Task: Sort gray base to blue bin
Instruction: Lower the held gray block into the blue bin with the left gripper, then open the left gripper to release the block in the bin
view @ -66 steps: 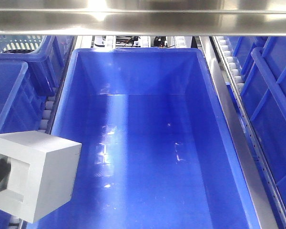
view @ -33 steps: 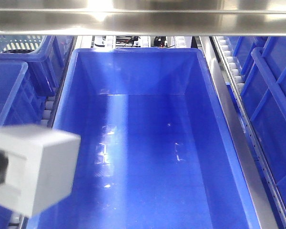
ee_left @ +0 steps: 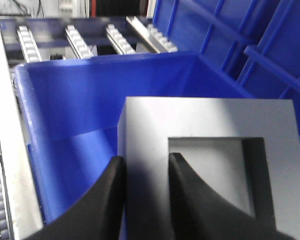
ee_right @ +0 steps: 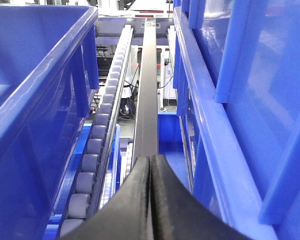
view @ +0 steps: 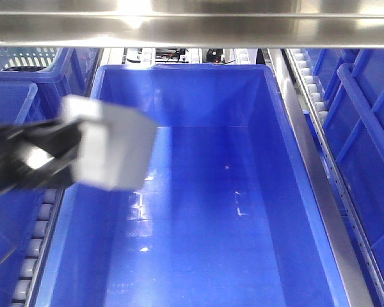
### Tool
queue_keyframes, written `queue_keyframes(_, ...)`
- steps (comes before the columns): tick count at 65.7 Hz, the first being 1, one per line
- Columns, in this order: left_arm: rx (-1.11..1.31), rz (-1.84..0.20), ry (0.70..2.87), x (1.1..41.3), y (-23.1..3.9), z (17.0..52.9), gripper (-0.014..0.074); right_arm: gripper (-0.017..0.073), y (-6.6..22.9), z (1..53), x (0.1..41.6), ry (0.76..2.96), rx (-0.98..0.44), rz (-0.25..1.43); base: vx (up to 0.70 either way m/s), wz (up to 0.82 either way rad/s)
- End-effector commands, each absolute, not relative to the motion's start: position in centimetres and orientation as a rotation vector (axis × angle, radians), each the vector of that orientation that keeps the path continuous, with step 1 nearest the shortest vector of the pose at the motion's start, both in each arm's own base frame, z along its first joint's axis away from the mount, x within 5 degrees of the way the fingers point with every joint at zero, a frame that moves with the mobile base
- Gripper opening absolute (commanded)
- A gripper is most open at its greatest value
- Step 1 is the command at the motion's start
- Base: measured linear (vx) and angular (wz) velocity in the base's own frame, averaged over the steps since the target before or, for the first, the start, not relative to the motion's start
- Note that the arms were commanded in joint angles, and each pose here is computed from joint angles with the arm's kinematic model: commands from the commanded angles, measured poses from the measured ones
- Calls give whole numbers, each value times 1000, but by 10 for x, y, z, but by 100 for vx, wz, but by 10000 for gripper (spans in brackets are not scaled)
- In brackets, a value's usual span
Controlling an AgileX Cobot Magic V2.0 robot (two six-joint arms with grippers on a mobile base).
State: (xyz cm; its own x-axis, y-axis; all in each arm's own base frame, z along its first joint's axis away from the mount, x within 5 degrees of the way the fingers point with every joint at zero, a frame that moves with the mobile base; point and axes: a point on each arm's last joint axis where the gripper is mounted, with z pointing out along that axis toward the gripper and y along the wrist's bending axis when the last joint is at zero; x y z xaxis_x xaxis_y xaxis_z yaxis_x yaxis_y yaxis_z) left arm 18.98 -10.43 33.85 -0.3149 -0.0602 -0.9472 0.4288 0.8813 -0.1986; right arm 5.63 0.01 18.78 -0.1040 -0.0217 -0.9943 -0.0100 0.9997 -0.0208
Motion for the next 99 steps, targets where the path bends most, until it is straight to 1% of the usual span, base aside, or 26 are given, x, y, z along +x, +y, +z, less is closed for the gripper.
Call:
queue_keyframes(1,249,-529,1741,215,-118,359,8,-9,0,190,57,1604,-32,-19,0,0)
queue_keyframes(10,263,-517,1808,246,-137,347,8,-9,0,190,57,1604,-32,-19,0,0)
queue_keyframes(21,306,-530,1828,270,-164,331,11,-9,0,190,57,1604,-32,-19,0,0)
queue_keyframes(29,340,-534,1861,286,-184,313,14,-9,0,190,57,1604,-32,-19,0,0)
queue_keyframes(46,359,-507,1956,316,-203,280,25,-9,0,190,57,1604,-32,-19,0,0)
queue_keyframes(63,396,-468,2089,323,-209,263,58,-9,0,190,57,1604,-32,-19,0,0)
queue_keyframes(75,450,-434,2098,322,-209,260,116,-9,0,190,57,1604,-32,-19,0,0)
queue_keyframes(86,461,-425,2130,322,-209,255,220,-9,0,190,57,1604,-32,-19,0,0)
queue_keyframes(87,463,-423,2137,322,-209,254,242,-9,0,190,57,1604,-32,-19,0,0)
queue_keyframes(93,465,-420,2150,322,-208,253,302,-9,0,190,57,1604,-32,-19,0,0)
queue_keyframes(99,463,-423,2139,321,-208,256,349,-9,0,190,57,1604,-32,-19,0,0)
